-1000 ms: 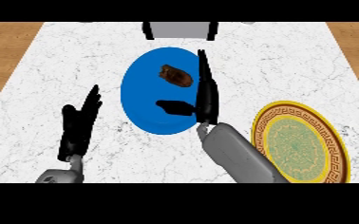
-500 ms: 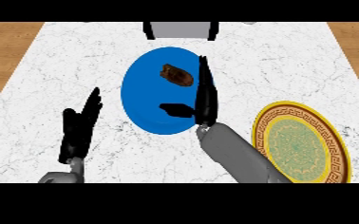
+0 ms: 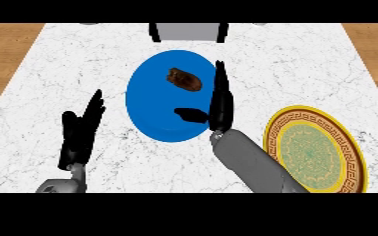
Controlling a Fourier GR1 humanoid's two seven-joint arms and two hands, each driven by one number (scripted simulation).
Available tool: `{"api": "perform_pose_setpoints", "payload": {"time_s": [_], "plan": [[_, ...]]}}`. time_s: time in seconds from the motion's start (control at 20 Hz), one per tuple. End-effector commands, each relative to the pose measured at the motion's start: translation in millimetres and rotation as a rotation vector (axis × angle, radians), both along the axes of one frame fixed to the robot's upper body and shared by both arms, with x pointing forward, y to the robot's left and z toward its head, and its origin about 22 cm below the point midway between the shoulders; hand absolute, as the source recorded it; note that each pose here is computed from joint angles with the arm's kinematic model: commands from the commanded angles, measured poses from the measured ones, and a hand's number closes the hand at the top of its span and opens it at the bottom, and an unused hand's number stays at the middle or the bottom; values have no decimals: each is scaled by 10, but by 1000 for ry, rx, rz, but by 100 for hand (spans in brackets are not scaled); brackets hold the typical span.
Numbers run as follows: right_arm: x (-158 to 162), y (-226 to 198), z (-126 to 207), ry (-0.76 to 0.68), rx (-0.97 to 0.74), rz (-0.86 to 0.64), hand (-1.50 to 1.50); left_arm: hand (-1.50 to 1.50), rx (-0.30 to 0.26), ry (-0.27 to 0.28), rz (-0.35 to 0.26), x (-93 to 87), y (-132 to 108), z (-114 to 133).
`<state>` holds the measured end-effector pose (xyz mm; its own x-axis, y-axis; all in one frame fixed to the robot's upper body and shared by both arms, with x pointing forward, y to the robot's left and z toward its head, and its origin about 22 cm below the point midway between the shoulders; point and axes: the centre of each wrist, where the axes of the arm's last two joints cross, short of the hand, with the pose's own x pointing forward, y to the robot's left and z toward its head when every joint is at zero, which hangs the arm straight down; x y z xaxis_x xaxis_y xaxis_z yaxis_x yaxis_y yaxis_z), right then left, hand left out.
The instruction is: Pick the sweet potato from the plate and place it in the plate
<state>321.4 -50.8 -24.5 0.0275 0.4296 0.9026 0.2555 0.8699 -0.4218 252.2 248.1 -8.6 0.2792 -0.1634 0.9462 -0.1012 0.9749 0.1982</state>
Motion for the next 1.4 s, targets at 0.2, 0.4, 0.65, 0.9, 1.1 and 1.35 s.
{"api": "perform_pose_setpoints", "payload": {"time_s": [0.2,0.4,0.65,0.9,1.1,1.35], "plan": [[-23,-208,-124,25,-35,-54,-150,0,-4,11,6,-49,87,0],[-300,-316,-256,14,-30,-94,-150,0,-6,12,15,-201,-49,-43],[-246,-691,-297,-19,-31,-135,-150,0,7,13,37,-85,227,-81],[-440,-669,-444,-30,-29,-180,-150,0,3,5,12,-7,82,72],[-340,-907,-358,-17,-41,-240,-150,0,-1,5,25,-64,48,-217],[-468,-1053,-429,6,-55,-250,-150,0,-12,14,9,-163,20,-83]]}}
